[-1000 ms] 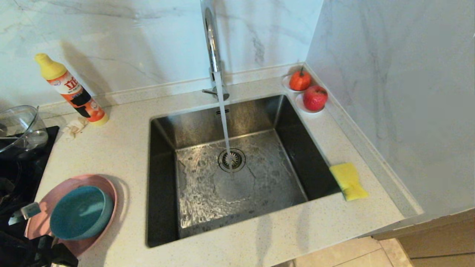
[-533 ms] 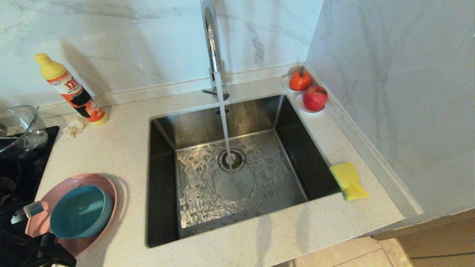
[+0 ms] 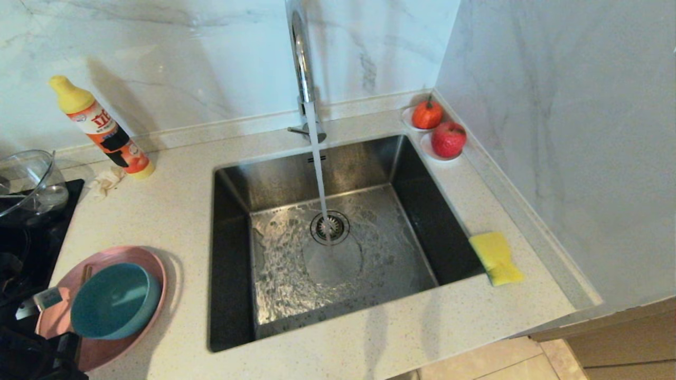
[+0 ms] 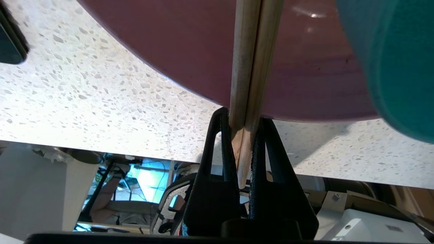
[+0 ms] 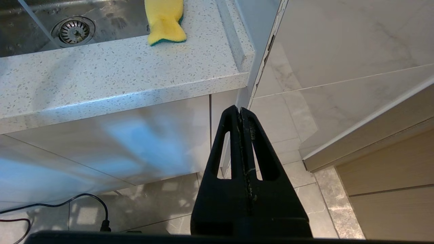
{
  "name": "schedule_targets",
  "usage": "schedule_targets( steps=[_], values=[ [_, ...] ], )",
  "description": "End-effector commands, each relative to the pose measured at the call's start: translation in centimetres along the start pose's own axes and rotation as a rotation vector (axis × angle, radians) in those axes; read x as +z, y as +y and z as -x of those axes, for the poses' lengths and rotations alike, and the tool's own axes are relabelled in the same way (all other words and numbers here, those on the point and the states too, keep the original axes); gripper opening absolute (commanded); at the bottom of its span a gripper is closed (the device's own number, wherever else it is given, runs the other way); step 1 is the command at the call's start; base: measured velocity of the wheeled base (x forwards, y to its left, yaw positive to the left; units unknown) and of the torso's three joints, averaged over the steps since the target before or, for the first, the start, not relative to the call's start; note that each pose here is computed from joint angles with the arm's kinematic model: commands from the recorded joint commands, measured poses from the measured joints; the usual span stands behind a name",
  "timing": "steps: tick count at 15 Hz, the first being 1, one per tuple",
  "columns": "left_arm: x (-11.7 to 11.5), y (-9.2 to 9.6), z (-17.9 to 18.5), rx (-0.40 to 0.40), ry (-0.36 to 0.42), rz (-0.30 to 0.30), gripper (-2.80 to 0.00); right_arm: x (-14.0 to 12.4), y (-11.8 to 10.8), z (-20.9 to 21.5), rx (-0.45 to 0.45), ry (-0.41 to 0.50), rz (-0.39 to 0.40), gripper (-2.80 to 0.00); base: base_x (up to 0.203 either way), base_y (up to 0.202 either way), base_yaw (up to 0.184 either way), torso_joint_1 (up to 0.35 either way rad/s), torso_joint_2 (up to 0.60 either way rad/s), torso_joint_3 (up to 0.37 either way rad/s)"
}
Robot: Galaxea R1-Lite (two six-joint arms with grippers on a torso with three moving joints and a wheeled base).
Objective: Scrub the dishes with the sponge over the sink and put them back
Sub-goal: Rinse the chopsticks
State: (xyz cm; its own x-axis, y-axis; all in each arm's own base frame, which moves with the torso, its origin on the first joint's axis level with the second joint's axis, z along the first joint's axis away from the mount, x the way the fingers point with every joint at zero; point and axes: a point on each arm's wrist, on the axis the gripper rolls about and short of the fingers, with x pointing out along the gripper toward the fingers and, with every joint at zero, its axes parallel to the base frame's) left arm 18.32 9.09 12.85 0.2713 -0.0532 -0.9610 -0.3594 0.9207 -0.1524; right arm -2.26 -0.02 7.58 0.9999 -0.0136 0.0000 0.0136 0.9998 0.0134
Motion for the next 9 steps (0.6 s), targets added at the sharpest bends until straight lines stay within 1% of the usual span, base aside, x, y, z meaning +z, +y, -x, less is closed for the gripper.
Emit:
schedule_targets(
  steps=[1,3,4,6,9],
  values=[
    [-0.1,0.0,0.0,-0.002,0.003,-0.001,-2.80,0.0,0.0,0.0,0.000,0.000,0.000,-2.80,0.000,0.000,0.000,0.000,0.00,0.000],
    [-0.2,-0.1,0.2,-0.011,-0.005,-0.002,-2.80,0.0,0.0,0.0,0.000,0.000,0.000,-2.80,0.000,0.000,0.000,0.000,0.00,0.000],
    [-0.4,-0.2,0.7,-0.029,-0.024,-0.006,-2.80,0.0,0.0,0.0,0.000,0.000,0.000,-2.80,0.000,0.000,0.000,0.000,0.00,0.000],
    [-1.0,-0.5,1.9,-0.056,-0.075,-0.015,-2.80,0.0,0.0,0.0,0.000,0.000,0.000,-2.80,0.000,0.000,0.000,0.000,0.00,0.000],
    [-2.0,-0.9,3.8,-0.054,-0.159,-0.026,-2.80,0.0,0.0,0.0,0.000,0.000,0.000,-2.80,0.000,0.000,0.000,0.000,0.00,0.000]
  ],
)
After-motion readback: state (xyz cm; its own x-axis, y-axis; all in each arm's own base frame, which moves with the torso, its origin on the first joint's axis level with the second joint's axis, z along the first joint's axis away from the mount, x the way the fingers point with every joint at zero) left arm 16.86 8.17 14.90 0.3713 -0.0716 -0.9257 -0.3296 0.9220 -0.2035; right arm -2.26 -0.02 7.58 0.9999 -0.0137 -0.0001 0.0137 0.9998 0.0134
